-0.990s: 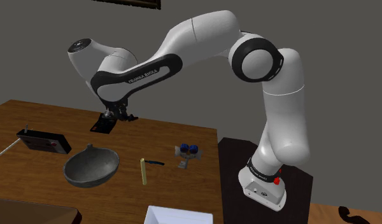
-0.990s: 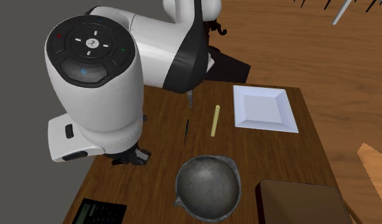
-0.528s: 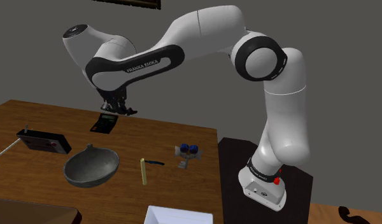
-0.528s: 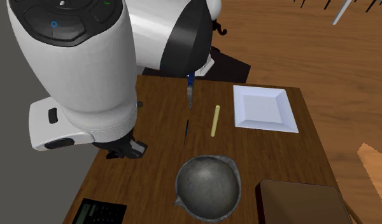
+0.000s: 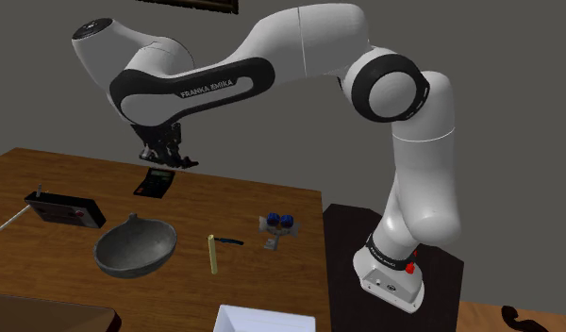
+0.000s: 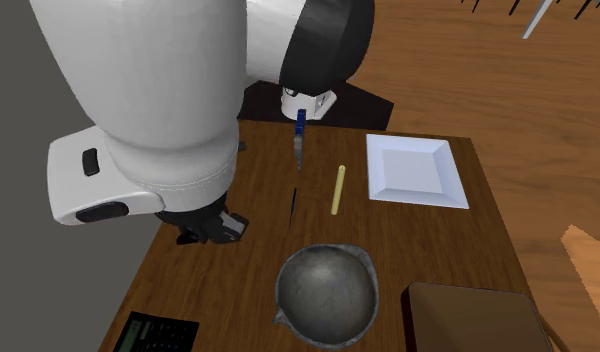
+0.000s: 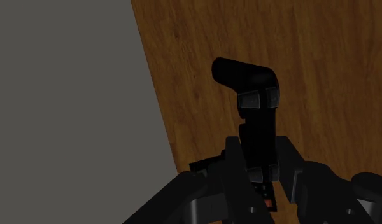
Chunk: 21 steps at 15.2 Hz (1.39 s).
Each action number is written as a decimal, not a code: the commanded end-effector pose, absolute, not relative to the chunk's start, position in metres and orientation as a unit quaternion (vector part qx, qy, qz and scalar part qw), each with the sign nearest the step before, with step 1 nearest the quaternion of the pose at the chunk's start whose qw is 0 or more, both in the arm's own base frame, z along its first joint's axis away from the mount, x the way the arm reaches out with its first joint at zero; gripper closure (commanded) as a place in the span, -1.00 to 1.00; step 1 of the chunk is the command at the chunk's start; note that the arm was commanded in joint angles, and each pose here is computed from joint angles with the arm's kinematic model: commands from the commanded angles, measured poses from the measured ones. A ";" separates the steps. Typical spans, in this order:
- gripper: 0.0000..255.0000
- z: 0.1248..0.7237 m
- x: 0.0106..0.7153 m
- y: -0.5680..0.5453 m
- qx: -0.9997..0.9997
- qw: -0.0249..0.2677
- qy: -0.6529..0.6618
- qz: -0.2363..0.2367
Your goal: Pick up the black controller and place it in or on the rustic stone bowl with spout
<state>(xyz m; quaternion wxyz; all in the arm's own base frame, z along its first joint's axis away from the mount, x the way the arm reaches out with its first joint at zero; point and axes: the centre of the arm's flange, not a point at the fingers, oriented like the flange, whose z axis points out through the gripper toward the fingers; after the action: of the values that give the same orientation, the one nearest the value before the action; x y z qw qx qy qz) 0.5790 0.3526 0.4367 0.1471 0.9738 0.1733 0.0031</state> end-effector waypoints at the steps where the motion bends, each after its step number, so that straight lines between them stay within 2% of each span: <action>1: 1.00 0.439 0.571 0.377 0.974 0.147 0.173 0.003; 14: 1.00 0.449 0.505 0.538 0.974 0.147 0.173 0.003; 21: 1.00 0.413 0.505 0.538 0.974 0.147 0.173 0.003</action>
<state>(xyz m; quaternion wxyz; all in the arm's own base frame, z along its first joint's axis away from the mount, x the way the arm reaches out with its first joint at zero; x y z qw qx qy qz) 0.5042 0.5376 0.4185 0.1473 0.9738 0.1730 0.0029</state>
